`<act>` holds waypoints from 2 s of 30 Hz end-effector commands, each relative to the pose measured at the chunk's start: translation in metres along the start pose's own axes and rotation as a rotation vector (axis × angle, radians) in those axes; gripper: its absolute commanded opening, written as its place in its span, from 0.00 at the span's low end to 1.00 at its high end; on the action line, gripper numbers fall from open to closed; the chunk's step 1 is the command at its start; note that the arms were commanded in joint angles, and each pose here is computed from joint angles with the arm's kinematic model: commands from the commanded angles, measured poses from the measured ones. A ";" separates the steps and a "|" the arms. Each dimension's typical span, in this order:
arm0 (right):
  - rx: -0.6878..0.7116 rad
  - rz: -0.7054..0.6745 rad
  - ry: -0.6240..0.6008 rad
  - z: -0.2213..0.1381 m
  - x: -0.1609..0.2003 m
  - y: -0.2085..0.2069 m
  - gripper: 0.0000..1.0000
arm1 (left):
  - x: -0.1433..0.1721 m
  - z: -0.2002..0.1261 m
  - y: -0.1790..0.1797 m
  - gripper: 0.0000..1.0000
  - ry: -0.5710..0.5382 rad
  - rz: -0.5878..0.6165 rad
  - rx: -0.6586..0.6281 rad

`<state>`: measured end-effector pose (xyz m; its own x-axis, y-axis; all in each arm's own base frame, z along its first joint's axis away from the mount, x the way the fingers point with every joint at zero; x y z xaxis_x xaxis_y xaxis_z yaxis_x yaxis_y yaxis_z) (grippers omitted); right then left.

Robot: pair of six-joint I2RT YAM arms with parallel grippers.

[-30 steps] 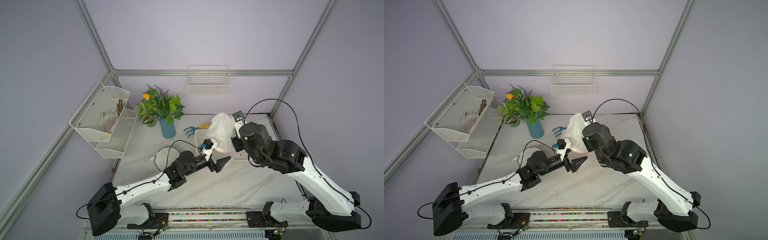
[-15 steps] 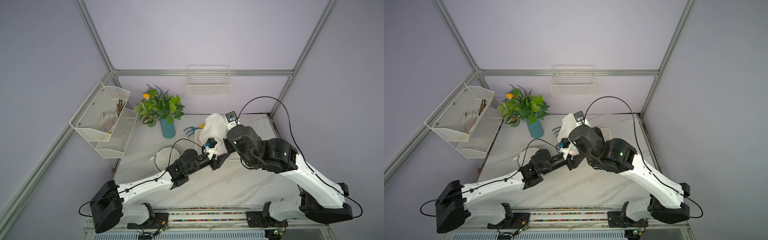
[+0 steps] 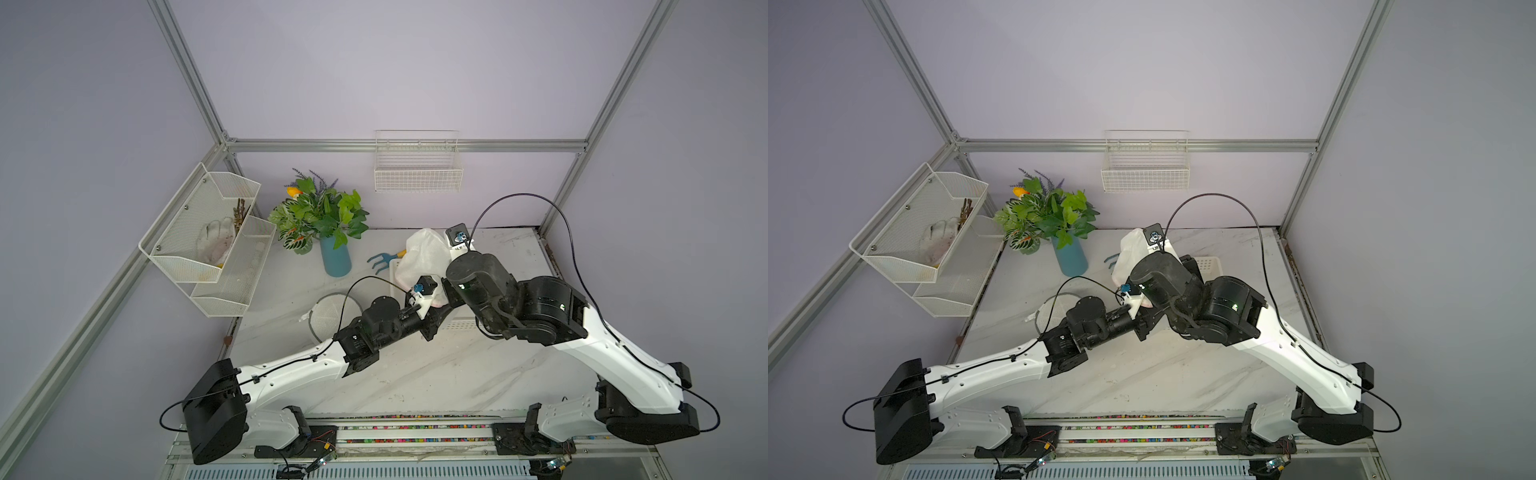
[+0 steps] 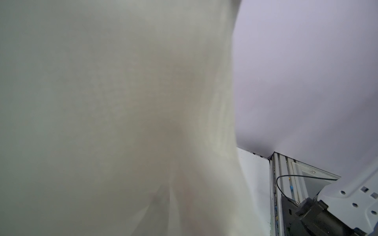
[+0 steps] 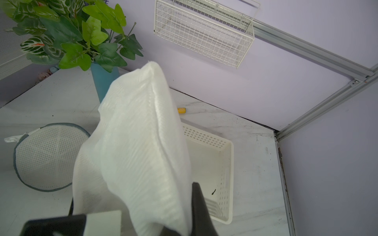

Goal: Turn the laundry bag inside out
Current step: Turn over the laundry bag.

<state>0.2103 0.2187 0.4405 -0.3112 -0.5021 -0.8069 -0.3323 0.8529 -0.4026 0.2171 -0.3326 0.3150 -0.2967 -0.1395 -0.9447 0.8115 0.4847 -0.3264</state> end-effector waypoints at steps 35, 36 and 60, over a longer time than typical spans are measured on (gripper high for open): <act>-0.666 0.454 0.110 -0.018 0.065 0.010 0.43 | -0.038 -0.067 0.003 0.00 -0.182 -0.505 0.098; -0.697 0.468 0.102 -0.018 0.066 0.014 0.39 | -0.037 -0.066 0.005 0.00 -0.181 -0.515 0.081; -0.440 -0.322 -0.610 0.004 0.096 0.041 0.36 | -0.032 -0.066 0.017 0.00 -0.037 -0.748 -0.113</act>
<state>0.1635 0.2013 0.3292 0.1615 -0.4010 -0.9017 -0.7842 0.5026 -0.3640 0.2082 -0.2680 0.3210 -0.7337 -0.4601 -0.5000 0.3488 0.3765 -0.8582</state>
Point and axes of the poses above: each gripper's point midway between its finger pads, its own z axis out along the fingers, its own y axis along the line the jaws close on, x = y × z, the point moved 5 cm from there along -z, back along the fingers, and after that the axes turned 13 degrees about -z, right-handed, at the moved point
